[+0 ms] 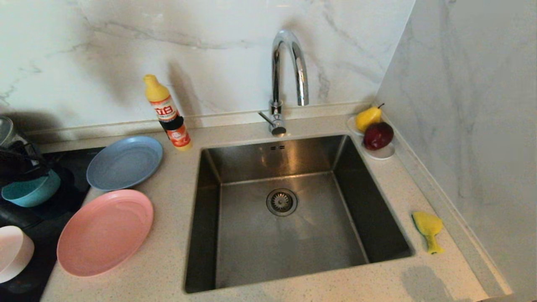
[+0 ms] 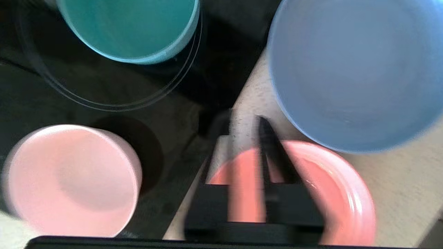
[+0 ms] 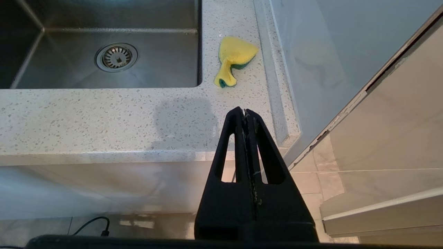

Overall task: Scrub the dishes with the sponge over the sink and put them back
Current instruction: Place the plate on the plate

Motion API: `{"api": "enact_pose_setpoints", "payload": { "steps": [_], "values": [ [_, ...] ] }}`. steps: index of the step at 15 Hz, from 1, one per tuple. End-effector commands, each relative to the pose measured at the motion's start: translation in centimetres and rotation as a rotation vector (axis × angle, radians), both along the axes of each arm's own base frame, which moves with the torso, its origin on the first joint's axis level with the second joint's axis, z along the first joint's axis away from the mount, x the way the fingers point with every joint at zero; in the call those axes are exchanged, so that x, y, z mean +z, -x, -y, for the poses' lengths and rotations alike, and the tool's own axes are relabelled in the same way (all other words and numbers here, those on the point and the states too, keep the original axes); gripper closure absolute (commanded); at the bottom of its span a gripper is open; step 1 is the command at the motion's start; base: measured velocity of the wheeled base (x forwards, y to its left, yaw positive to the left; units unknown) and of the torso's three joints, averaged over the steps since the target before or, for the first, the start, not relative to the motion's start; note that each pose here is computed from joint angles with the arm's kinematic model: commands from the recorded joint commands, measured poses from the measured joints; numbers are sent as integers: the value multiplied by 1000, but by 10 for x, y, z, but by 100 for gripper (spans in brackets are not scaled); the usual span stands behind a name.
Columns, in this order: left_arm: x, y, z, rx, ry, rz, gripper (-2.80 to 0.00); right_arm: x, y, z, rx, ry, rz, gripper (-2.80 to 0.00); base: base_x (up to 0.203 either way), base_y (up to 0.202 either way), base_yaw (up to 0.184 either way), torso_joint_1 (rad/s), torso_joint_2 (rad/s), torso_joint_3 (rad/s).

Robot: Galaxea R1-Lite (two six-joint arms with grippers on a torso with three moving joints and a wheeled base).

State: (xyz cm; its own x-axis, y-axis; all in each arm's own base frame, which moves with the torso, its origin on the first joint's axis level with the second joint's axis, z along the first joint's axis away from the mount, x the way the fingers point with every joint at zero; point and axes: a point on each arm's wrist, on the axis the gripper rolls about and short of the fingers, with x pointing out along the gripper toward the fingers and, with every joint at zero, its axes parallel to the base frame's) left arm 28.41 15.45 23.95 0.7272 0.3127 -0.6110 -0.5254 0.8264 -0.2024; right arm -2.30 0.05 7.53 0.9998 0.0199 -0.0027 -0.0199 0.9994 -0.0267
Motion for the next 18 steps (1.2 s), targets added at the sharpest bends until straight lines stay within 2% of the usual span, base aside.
{"api": "enact_pose_setpoints", "payload": {
  "steps": [1,4,7,12,18],
  "values": [
    [-27,-20,-11,-29,95,-43,-280,0,0,0,1,1,-2,0,0,0,0,0,0,0],
    [-42,-29,-15,-39,173,-51,-280,0,0,0,2,1,-2,0,0,0,0,0,0,0],
    [-49,-34,-16,-76,219,-44,-280,0,0,0,2,1,-2,0,0,0,0,0,0,0],
    [-60,-41,-19,-98,273,-48,-280,0,0,0,2,1,-2,0,0,0,0,0,0,0],
    [-62,-47,-19,-131,301,-17,-280,0,0,0,0,1,-2,0,0,0,0,0,0,0]
  ]
}}
